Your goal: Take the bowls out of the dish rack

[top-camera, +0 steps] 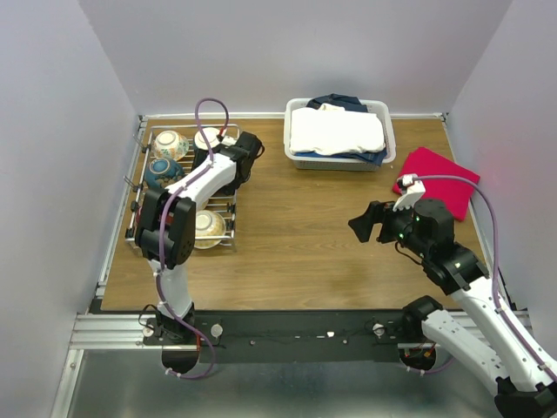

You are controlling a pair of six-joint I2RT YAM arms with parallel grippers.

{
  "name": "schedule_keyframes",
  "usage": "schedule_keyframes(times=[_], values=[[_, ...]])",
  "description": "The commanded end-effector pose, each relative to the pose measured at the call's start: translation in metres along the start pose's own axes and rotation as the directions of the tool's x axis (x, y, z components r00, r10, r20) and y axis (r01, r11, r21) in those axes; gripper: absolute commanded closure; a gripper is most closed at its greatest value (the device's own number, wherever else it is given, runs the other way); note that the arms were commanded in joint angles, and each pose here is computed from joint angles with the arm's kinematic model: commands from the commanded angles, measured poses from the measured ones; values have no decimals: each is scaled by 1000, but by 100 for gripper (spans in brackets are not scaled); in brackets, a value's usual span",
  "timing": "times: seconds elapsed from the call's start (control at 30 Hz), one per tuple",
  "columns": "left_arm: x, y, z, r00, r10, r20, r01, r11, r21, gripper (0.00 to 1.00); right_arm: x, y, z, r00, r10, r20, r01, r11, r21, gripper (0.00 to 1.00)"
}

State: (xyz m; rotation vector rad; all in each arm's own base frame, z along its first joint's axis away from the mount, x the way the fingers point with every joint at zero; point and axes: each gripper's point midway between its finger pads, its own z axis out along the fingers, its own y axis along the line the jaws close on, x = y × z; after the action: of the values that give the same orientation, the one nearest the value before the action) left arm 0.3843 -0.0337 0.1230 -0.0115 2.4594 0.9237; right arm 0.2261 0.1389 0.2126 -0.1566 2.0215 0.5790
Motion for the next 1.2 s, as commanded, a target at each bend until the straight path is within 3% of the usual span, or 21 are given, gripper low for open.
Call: schedule_keyframes(times=[0.0,0.77,1.17], values=[[-7,-7,5,1000,-11,11,12,1000,-14,1,3,-6,4,1000,5,2,-6,1000,31,0],[23,-13,40,994,100,-36,-106,968,-230,1,11,-5,18,998,-47,-50,48,999,11,0],[38,-15,42,987,135,-89,-152,959,-239,1,6,-10,17,998,-61,-30,62,997,35,0]])
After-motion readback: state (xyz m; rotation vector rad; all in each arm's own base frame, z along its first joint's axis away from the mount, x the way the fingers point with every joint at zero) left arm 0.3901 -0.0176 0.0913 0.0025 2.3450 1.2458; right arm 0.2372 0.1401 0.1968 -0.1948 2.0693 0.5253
